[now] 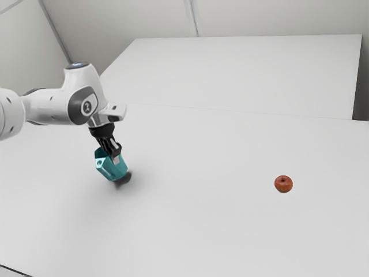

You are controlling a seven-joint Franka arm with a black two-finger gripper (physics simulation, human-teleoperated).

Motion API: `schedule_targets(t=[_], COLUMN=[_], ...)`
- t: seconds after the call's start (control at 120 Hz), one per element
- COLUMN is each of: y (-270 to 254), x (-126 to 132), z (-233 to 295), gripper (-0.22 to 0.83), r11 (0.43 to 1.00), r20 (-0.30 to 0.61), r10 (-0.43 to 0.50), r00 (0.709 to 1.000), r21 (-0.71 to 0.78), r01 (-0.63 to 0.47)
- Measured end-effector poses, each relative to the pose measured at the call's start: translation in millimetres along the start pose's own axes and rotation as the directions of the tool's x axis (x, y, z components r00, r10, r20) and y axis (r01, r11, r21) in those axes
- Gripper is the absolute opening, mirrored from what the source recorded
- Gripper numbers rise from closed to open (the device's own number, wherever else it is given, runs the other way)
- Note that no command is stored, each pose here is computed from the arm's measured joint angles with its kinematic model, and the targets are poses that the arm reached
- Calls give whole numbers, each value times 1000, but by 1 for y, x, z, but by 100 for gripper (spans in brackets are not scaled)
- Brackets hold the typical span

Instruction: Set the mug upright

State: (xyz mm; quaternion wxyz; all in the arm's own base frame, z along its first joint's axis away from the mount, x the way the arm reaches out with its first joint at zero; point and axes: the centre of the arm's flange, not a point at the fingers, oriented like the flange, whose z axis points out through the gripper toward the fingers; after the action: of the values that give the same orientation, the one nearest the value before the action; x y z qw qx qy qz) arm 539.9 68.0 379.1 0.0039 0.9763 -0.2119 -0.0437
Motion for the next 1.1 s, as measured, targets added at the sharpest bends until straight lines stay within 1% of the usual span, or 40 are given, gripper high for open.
schedule_targets(t=[0.167,0.342,0.608,0.767,0.908,1.1], y=[2,23,52,63,66,54], x=[-3,-6,-12,-7,-10,-21], z=[0,0,18,30,39,41], gripper=[-17,-17,-17,-17,-17,24], r11=[1000,999,999,999,999,998], r20=[37,82,163,197,218,223], r10=[-9,2,9,7,-12,-65], r00=[999,997,987,980,976,973], r21=[26,38,36,35,33,29], r01=[8,-5,-15,-14,5,60])
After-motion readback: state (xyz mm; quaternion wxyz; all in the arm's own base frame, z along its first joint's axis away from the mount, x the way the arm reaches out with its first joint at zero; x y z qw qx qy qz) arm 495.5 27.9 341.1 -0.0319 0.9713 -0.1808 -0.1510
